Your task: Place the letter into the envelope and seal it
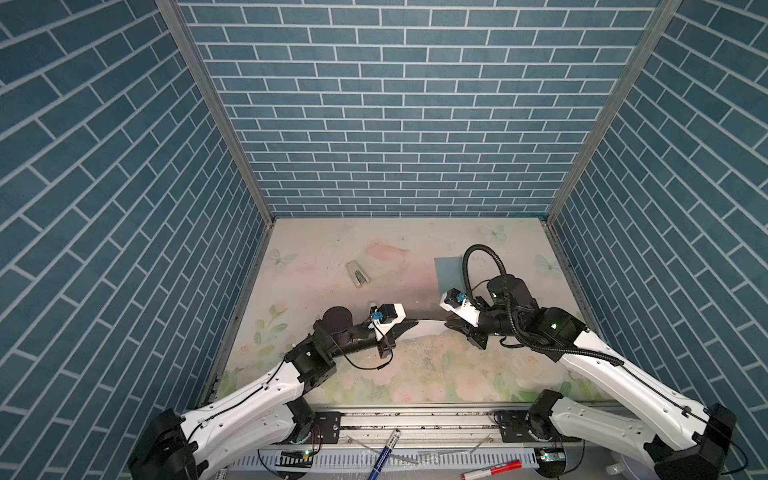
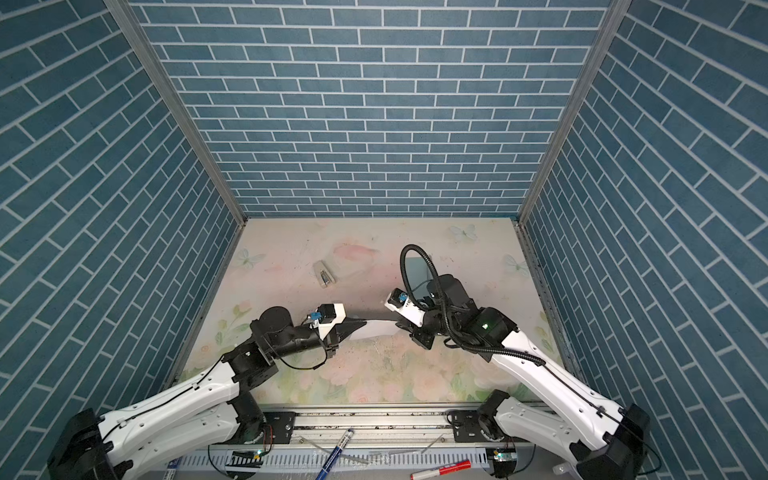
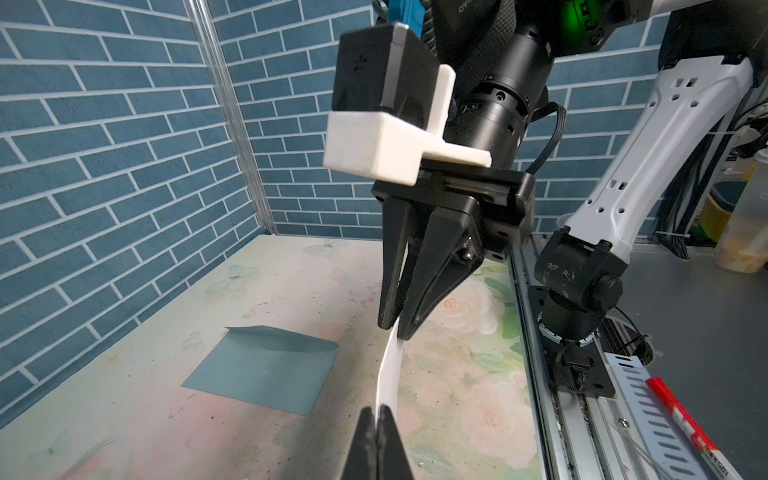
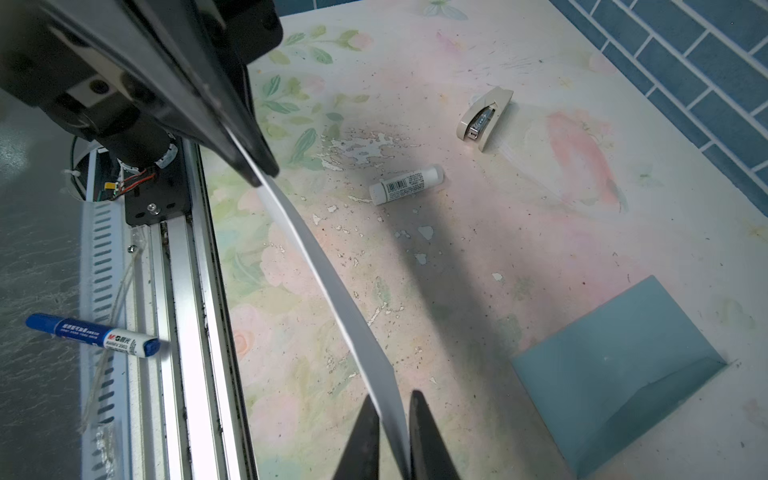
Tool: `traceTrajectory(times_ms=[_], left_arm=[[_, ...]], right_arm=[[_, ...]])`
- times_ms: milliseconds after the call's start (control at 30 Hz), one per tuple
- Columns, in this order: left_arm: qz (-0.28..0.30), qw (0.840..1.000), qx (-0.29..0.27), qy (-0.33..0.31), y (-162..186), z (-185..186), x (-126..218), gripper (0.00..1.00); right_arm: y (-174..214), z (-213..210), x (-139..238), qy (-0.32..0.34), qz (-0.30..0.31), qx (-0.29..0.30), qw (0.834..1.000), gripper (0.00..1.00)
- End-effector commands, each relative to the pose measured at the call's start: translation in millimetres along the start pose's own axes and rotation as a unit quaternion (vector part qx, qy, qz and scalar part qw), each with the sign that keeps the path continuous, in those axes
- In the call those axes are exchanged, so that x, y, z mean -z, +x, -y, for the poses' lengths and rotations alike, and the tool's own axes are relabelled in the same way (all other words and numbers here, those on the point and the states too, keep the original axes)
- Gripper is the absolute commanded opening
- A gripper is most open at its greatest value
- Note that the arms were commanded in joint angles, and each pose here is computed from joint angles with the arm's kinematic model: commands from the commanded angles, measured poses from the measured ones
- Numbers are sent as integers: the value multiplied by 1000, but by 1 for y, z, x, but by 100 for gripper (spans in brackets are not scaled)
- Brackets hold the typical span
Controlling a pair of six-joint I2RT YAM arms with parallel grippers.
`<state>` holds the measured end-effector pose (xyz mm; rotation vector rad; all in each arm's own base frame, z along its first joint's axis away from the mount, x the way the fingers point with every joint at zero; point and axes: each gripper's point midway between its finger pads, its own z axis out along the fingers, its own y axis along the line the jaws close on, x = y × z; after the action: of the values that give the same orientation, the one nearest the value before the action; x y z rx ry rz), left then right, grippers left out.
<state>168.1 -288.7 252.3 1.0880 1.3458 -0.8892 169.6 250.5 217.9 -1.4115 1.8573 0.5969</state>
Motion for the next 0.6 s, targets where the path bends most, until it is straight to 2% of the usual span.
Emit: traceTrajectory(times_ms=[0,100,167,300,400,467,500,567], left_arm=[[1,1000,-4,-2,0,1,3,0],[0,1000,-3,-3,0,0,3,0],[-2,1000,-2,-6,2,-1,3,0],[-12,999,2,-35,5,-10,4,0],[-19,995,18,-95,9,-30,8,0],[-28,988,38,-147,14,-47,13,0],[-35,983,47,-173,18,-55,16,0],[-48,975,60,-210,25,-67,21,0]], right_arm=[[18,-1,0,5,-26,-1,1000,13],[17,-2,0,2,-24,1,1000,2],[16,-2,1,4,-22,2,1000,2],[13,9,2,35,-15,-7,999,24],[9,31,5,97,-4,-34,995,38],[9,59,7,161,9,-82,983,42],[11,75,9,193,11,-113,975,43],[22,108,14,252,6,-175,952,53]])
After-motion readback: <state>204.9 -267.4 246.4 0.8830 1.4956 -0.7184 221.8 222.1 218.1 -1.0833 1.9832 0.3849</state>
